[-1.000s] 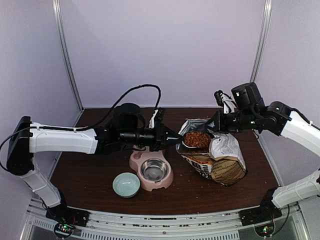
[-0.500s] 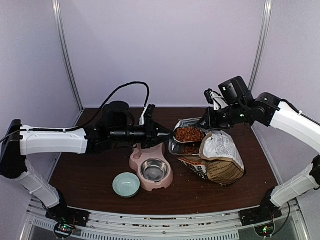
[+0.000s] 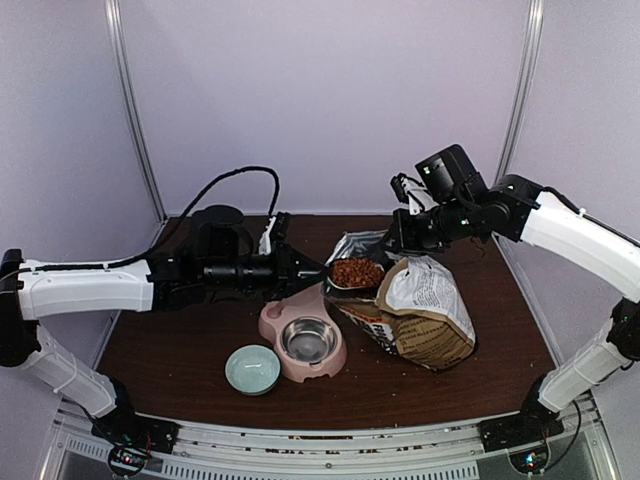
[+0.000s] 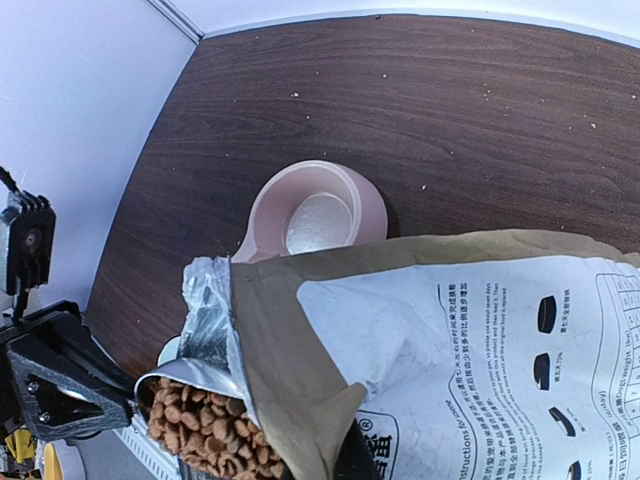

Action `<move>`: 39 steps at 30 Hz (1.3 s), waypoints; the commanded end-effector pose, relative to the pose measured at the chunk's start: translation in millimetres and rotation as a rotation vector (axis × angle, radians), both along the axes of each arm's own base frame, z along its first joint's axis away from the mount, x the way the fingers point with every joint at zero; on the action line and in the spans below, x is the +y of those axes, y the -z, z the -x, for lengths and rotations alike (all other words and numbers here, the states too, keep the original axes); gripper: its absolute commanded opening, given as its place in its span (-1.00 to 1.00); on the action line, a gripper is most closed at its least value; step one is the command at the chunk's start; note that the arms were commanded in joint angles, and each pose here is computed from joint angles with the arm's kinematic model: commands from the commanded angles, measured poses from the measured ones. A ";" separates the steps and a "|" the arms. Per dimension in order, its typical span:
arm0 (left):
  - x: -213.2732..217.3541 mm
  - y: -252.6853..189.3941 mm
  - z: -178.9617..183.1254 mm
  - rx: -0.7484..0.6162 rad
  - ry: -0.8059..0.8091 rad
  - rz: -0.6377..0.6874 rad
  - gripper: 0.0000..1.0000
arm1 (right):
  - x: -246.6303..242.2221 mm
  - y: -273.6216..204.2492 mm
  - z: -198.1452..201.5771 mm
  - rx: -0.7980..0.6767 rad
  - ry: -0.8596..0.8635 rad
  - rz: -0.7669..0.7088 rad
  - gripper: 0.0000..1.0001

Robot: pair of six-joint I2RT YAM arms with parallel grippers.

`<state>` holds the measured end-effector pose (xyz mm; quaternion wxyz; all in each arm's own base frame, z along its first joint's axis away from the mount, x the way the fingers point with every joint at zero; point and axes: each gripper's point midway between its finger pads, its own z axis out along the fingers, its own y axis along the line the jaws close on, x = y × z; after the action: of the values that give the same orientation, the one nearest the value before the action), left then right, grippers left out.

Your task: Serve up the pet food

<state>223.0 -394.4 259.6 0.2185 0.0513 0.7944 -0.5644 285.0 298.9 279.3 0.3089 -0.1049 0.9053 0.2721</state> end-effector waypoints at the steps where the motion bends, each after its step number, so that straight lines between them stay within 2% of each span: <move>1: 5.2 -18.1 -14.1 -0.077 -0.057 -0.019 -1.00 | 24.3 -118.2 -4.3 -0.264 -0.049 -0.302 -1.00; 7: -9.2 -24.6 -20.1 -0.078 -0.030 -0.046 -1.00 | 21.3 -114.4 -3.3 -0.264 -0.043 -0.291 -1.00; 19: -11.1 -26.1 -19.0 -0.068 -0.025 -0.102 -1.00 | 15.1 -111.5 -3.4 -0.274 -0.025 -0.274 -1.00; 30: -12.1 -43.7 -4.1 -0.043 0.019 0.088 -1.00 | 5.5 -114.3 -1.6 -0.284 -0.007 -0.260 -1.00; 39: 3.0 -64.5 9.2 -0.017 0.026 0.254 -1.00 | -2.7 -119.2 -0.1 -0.260 0.000 -0.315 -1.00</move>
<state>220.6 -397.0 267.0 0.1999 0.0349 0.7868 -0.5829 284.5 285.9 285.7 0.3203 -0.0929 0.9043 0.2665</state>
